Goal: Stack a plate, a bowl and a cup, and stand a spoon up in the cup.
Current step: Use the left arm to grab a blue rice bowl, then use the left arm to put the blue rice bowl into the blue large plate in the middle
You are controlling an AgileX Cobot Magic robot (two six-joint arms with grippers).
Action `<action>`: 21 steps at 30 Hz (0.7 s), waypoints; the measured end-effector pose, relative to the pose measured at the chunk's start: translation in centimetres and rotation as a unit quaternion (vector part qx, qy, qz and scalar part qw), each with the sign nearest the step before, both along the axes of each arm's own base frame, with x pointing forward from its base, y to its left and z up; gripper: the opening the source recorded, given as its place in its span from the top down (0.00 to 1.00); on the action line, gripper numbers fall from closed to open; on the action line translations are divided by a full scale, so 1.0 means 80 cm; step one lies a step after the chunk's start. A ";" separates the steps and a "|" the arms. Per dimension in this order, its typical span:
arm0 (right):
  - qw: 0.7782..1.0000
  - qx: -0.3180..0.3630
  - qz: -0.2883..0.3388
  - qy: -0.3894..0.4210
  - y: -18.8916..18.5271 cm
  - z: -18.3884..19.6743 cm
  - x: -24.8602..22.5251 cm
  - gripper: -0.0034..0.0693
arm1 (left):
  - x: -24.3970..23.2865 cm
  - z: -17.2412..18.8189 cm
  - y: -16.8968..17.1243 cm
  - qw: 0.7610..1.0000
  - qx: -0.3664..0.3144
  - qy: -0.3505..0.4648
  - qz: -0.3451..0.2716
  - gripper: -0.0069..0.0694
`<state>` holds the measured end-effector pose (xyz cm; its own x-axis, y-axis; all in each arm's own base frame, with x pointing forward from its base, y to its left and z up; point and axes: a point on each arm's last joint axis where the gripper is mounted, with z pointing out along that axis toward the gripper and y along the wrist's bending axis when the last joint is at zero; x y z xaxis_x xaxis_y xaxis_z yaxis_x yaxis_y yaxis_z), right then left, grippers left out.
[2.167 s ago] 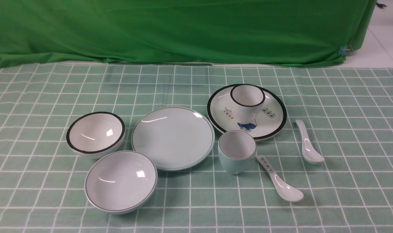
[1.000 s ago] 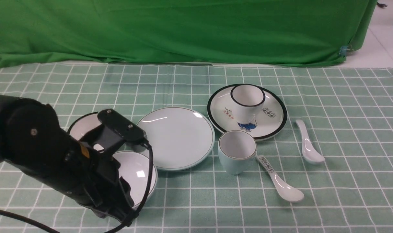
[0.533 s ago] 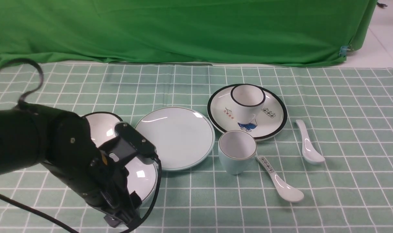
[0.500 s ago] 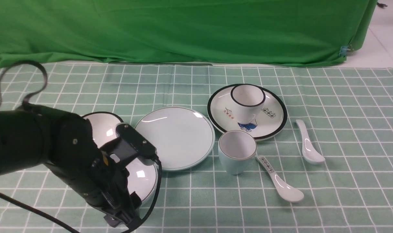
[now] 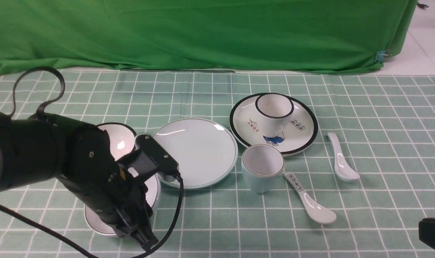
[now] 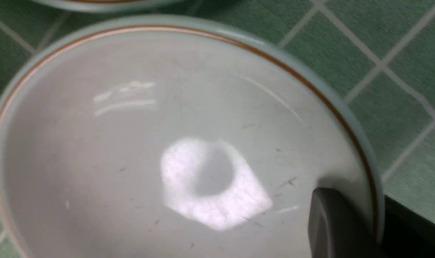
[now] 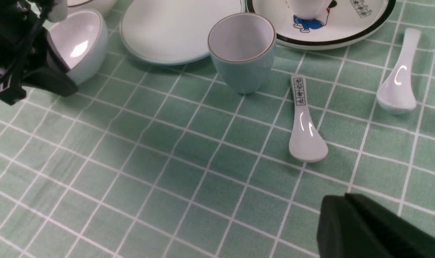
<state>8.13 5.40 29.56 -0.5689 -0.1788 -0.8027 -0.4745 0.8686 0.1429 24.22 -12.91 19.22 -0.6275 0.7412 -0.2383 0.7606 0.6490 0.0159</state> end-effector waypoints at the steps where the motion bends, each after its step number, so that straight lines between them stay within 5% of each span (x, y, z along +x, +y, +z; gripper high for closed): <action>1: 1.000 -0.001 0.000 -0.001 0.000 0.000 0.000 0.89 | -0.006 0.011 -0.006 1.000 0.002 0.001 -0.006 0.87; 10: 1.000 -0.002 0.004 -0.004 0.001 0.000 0.000 0.88 | 0.032 0.102 -0.066 0.993 -0.021 -0.102 -0.061 0.88; 21: 1.000 -0.003 0.004 -0.003 0.001 0.000 0.000 0.86 | 0.118 0.013 -0.113 0.986 0.068 -0.084 -0.126 0.88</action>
<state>8.13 5.45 29.58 -0.5617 -0.1879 -0.8057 -0.4832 0.8651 0.1350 33.70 -21.97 20.24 -0.3790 0.9009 -0.2114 0.8771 0.4225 0.2284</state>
